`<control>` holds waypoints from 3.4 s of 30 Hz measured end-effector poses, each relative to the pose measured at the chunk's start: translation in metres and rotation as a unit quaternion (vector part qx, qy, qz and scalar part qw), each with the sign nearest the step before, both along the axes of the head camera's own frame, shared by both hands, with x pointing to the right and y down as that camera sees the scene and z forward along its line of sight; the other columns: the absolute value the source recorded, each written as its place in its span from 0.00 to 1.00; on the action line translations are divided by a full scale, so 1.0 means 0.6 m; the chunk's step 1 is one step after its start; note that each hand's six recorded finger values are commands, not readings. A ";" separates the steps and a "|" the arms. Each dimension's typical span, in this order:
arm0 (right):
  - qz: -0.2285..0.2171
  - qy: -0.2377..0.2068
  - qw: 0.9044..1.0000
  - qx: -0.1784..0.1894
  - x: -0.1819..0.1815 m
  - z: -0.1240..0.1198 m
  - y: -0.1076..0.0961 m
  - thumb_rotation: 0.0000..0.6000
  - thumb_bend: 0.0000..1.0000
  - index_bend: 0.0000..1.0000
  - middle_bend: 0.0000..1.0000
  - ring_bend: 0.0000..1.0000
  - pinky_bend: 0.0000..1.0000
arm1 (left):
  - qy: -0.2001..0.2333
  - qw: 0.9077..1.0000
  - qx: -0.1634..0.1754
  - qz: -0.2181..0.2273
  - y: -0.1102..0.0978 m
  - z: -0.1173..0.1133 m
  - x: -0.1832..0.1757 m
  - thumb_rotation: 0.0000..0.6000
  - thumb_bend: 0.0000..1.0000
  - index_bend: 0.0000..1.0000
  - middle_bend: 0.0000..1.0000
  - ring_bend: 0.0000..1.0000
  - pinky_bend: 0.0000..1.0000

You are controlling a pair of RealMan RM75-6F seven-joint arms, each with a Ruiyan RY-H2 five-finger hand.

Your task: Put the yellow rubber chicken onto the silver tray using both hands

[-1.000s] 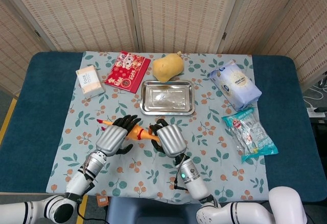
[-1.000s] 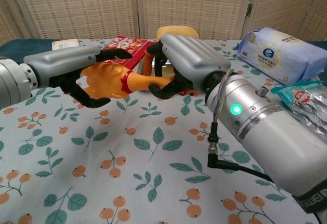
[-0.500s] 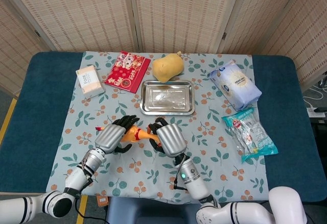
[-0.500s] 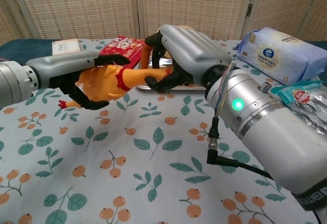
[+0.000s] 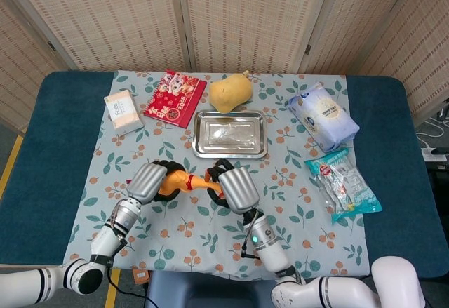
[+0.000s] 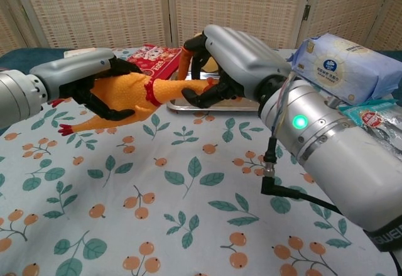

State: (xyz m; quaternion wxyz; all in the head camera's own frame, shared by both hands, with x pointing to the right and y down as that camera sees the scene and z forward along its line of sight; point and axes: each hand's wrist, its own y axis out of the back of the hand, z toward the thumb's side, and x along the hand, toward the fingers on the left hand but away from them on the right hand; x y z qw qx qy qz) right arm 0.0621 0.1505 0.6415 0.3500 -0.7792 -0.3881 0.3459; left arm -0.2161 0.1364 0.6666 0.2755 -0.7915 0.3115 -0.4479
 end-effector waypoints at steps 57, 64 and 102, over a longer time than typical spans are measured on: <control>0.011 -0.019 1.000 -0.001 0.018 -0.022 -0.014 1.00 0.42 0.97 0.76 0.85 1.00 | 0.022 0.999 0.029 -0.008 0.006 -0.029 0.028 1.00 0.72 0.93 0.93 0.86 0.89; 0.012 -0.017 1.000 -0.003 0.019 -0.019 -0.014 1.00 0.42 0.97 0.76 0.85 1.00 | 0.030 0.998 0.046 0.003 0.009 -0.038 0.036 1.00 0.65 0.93 0.86 0.76 0.78; 0.028 0.029 0.999 0.022 0.051 0.002 -0.033 1.00 0.42 0.98 0.76 0.85 1.00 | 0.174 0.970 -0.161 -0.048 0.021 -0.056 0.009 1.00 0.27 0.00 0.00 0.00 0.00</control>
